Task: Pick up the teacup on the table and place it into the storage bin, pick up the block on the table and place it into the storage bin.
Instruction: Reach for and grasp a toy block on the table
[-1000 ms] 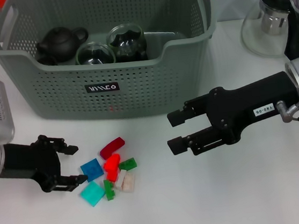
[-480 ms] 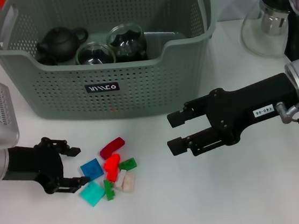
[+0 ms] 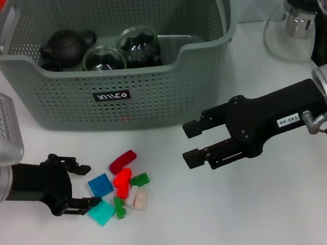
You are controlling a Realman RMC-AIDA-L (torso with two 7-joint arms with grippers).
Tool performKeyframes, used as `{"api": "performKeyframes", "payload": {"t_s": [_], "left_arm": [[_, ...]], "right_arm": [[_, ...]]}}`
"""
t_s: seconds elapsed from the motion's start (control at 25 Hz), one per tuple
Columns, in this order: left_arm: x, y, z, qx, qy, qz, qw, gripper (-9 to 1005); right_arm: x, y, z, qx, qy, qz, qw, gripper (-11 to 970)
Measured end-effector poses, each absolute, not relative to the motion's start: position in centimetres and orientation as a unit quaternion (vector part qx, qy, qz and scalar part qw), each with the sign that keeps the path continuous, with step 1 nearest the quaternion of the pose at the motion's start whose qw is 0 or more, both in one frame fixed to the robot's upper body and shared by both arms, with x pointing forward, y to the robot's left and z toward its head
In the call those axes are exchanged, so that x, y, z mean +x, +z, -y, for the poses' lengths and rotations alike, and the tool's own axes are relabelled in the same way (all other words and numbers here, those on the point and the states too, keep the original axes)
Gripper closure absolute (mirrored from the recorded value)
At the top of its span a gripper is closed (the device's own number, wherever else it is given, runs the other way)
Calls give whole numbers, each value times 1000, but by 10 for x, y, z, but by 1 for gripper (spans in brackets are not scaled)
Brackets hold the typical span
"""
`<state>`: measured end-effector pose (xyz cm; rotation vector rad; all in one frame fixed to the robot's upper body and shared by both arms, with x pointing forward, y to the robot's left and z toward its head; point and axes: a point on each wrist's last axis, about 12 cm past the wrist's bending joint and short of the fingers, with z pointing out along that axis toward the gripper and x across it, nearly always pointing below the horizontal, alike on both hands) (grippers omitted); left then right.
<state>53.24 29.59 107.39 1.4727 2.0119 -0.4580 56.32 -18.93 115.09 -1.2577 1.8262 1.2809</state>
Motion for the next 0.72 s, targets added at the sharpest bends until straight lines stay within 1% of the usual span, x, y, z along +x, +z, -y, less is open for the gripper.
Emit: {"api": "performKeyframes", "payload": {"t_s": [0.52,0.72], "left_arm": [[528,1075,-288,570,-197,-744,288,321],[529,1077,-288,571,-194,-743,290,323]], "right_arm": [[564,1151,190,-470,480,-682,289,212],[564,1152,189,-470,481,-681,291,211]]}}
